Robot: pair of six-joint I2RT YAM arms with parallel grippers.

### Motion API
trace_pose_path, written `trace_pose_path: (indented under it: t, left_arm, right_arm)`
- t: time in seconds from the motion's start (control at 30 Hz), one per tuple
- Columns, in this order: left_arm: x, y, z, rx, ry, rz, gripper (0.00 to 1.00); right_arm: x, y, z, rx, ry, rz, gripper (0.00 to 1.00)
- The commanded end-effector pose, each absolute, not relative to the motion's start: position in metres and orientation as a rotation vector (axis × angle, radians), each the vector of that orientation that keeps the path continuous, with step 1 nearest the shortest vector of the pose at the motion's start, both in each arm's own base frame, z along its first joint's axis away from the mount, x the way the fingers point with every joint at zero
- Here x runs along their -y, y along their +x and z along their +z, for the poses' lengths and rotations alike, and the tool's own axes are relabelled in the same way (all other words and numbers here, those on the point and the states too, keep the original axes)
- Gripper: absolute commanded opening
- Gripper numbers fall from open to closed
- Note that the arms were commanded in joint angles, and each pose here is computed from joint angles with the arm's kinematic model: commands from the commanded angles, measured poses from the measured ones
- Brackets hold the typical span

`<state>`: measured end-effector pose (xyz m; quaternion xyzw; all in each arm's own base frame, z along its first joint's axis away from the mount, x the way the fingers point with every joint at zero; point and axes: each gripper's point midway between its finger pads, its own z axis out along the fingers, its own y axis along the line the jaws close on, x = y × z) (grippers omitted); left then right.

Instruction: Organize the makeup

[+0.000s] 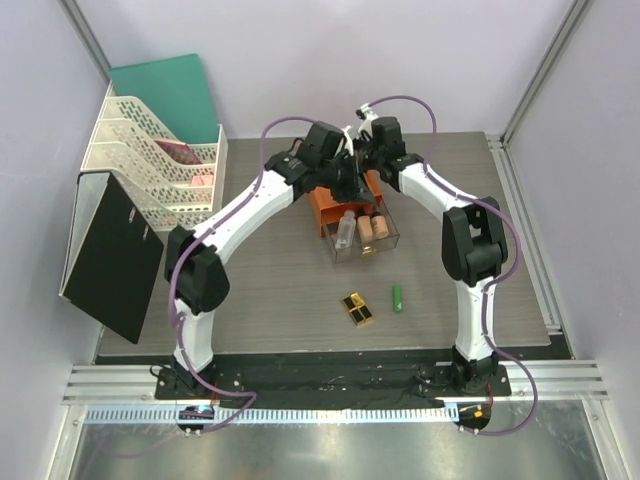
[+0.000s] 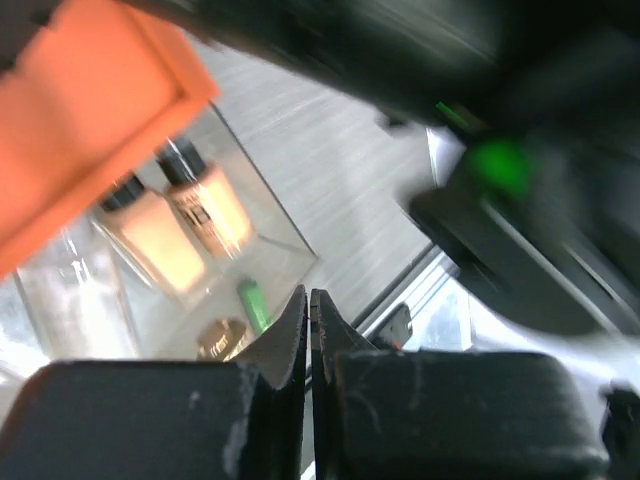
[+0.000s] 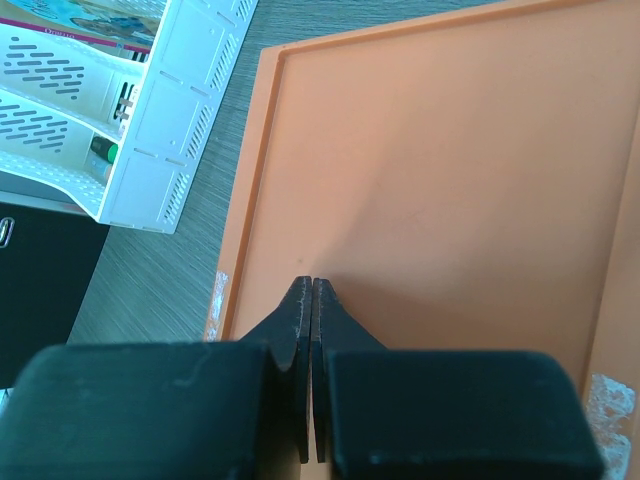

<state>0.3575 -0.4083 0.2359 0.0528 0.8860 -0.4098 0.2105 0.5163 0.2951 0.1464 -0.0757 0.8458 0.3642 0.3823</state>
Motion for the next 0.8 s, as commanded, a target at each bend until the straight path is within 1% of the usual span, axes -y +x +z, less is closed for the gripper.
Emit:
trace_pose_path:
  t: [0.0, 0.03, 0.07, 0.1, 0.17, 0.3, 0.4, 0.53, 0.67, 0.77]
  left_arm:
    - [0.399, 0.311, 0.262, -2.419, 0.399, -1.098, 0.00]
    - [0.396, 0.305, 0.256, -2.433, 0.430, -1.040, 0.00]
    - [0.399, 0.289, 0.249, -2.444, 0.502, -0.986, 0.00]
    - [0.387, 0.287, 0.235, -2.463, 0.548, -0.844, 0.00]
    - [0.383, 0.273, 0.214, -2.483, 0.649, -0.722, 0.00]
    - [0.388, 0.242, 0.187, -2.458, 0.851, -0.575, 0.00]
    - [0.381, 0.243, 0.169, -2.467, 0.891, -0.445, 0.00]
    - [0.369, 0.256, 0.141, -2.484, 0.888, -0.251, 0.00]
    - [0.357, 0.280, 0.132, -2.450, 0.819, -0.055, 0.00]
    - [0.353, 0.289, 0.123, -2.452, 0.802, 0.036, 0.00]
  right_arm:
    - [-0.244, 0.403, -0.040, -2.873, -0.113, 0.641, 0.01]
    - [-0.245, 0.404, -0.040, -2.871, -0.111, 0.642, 0.01]
    - [-0.245, 0.404, -0.041, -2.873, -0.112, 0.644, 0.01]
    - [-0.246, 0.404, -0.041, -2.873, -0.114, 0.644, 0.01]
    - [-0.246, 0.403, -0.042, -2.877, -0.109, 0.648, 0.01]
    - [-0.246, 0.403, -0.044, -2.882, -0.107, 0.650, 0.01]
    - [-0.245, 0.401, -0.045, -2.889, -0.107, 0.653, 0.01]
    - [-0.246, 0.398, -0.046, -2.897, -0.106, 0.657, 0.01]
    - [-0.245, 0.397, -0.045, -2.900, -0.105, 0.656, 0.01]
    - [-0.246, 0.398, -0.044, -2.897, -0.110, 0.654, 0.01]
